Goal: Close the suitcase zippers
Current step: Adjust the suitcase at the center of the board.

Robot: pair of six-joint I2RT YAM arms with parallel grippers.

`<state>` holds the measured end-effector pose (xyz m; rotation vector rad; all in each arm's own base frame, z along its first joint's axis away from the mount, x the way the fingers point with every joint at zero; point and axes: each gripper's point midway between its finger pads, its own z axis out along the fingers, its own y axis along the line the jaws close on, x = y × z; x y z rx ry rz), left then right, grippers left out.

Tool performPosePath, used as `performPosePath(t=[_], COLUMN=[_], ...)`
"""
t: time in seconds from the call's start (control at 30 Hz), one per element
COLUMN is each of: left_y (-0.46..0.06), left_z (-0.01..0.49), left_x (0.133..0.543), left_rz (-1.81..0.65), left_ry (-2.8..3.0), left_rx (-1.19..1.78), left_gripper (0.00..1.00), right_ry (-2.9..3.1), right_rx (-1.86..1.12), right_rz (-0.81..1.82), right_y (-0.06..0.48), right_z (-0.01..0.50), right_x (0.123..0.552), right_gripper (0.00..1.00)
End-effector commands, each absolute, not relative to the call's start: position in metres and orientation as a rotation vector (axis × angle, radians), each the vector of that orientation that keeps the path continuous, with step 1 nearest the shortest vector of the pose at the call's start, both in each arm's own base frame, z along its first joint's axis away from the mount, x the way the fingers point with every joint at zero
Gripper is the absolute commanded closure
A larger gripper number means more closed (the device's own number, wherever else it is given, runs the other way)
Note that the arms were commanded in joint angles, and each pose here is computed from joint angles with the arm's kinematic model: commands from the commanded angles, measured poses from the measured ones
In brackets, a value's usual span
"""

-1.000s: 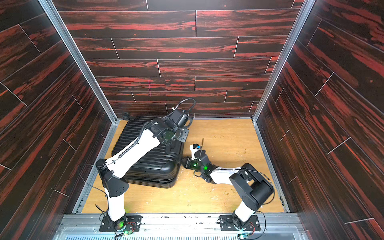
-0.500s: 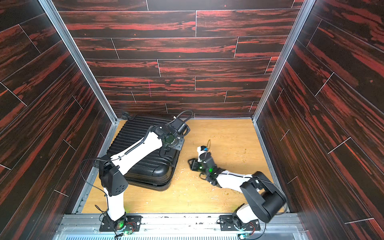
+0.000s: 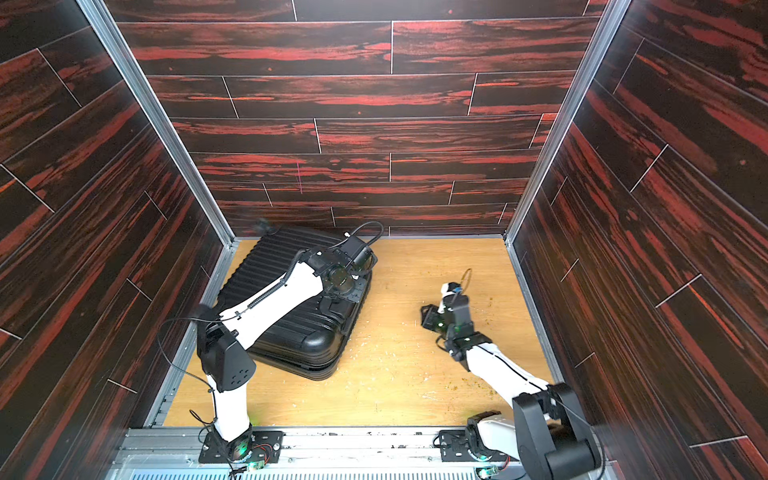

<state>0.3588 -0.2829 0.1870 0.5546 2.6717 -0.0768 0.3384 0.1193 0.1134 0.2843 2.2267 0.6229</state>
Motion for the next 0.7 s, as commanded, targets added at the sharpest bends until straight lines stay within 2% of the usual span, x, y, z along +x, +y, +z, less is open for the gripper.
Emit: performPosePath(t=[0.0,0.2,0.37,0.5,0.67], left_y=[-0.332,-0.349,-0.341,-0.326,-0.304], left_z=[0.182,0.189,0.190,0.180,0.170], left_x=[0.326,0.294,0.244,0.233,0.249], left_rz=[-0.257,-0.449,-0.600,-0.541,-0.372], left_ry=[2.563,2.280,1.930,1.738,1.736], left_rx=[1.069,1.502,2.007,2.246,2.416], left_gripper=[0.79,0.79,0.80,0.80,0.80], right_ry=[2.261,2.280,2.299,2.311,2.325], right_rx=[0.245,0.290,0.292,0.277,0.201], right_rz=[0.604,0.581,0.564,0.579,0.636], right_y=[0.104,0.073,0.066,0.066,0.076], right_z=[0.119,0.119,0.115,0.112,0.112], right_x=[0.336,0.338,0.336,0.336,0.336], right_gripper=[0.67,0.66,0.66,0.66,0.64])
